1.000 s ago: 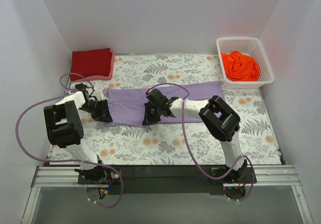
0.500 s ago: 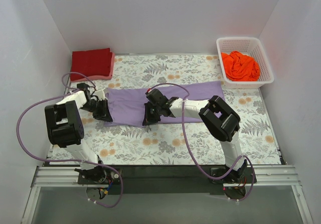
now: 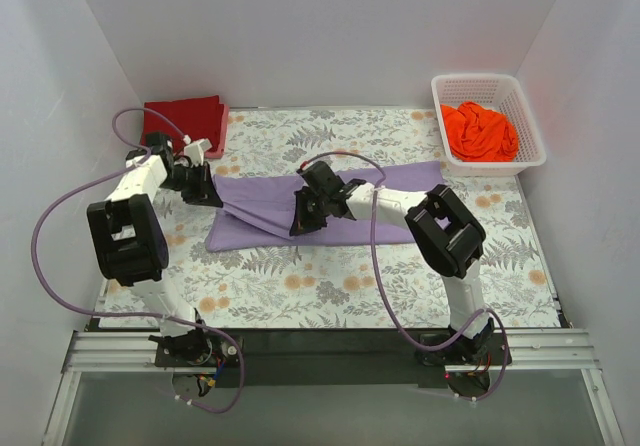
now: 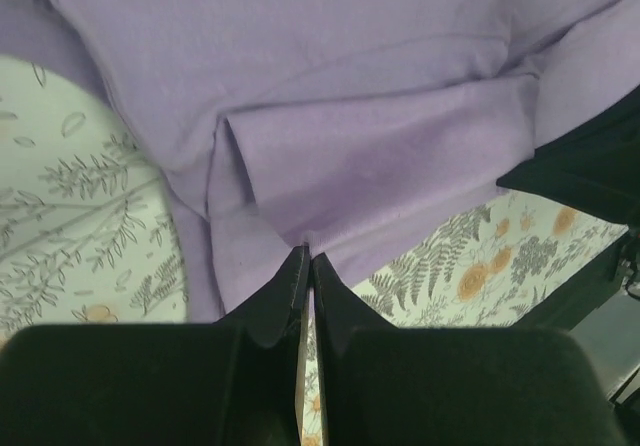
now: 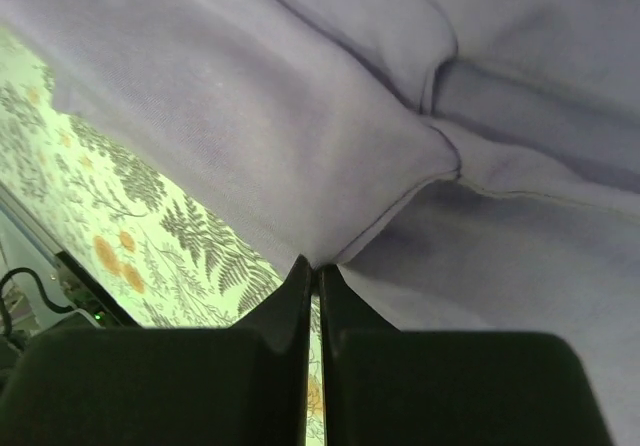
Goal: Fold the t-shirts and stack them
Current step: Fold the tshirt
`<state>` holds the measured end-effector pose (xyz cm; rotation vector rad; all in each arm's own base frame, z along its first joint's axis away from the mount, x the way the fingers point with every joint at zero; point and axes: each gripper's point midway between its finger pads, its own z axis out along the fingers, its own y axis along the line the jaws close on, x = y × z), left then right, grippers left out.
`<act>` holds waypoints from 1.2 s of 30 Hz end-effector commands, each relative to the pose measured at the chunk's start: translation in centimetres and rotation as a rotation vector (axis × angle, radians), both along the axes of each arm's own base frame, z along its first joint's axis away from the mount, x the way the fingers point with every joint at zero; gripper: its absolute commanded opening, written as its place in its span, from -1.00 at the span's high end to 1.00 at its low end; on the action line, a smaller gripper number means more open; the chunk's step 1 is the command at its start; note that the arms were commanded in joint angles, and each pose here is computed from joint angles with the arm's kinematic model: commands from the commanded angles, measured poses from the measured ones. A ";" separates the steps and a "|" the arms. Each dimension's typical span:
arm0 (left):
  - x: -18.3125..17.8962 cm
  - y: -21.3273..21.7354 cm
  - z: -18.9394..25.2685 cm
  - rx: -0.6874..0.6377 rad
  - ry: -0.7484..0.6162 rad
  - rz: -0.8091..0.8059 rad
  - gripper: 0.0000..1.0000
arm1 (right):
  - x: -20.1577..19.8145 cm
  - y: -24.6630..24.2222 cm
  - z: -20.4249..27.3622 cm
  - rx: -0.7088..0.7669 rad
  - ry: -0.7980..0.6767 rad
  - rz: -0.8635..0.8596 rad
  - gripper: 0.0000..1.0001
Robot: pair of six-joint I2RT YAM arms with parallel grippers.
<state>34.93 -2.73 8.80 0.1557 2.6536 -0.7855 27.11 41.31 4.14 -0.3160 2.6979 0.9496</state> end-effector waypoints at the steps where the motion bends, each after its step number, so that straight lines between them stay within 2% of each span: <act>1: 2.3 0.2 0.9 -0.030 -0.031 0.020 1.00 | 1.3 0.1 1.5 0.029 -0.015 0.041 0.97; 12: 7.0 0.5 1.2 -0.074 -0.078 0.066 1.00 | 7.6 0.3 2.2 0.127 -0.051 0.080 0.97; 22: 11.0 0.2 0.6 -0.065 -0.113 0.050 1.00 | 8.6 1.0 1.7 0.160 -0.056 0.102 0.97; 36: 13.5 -1.0 -0.1 -0.056 -0.133 0.018 1.00 | 9.7 -0.2 1.9 0.198 -0.029 0.074 0.97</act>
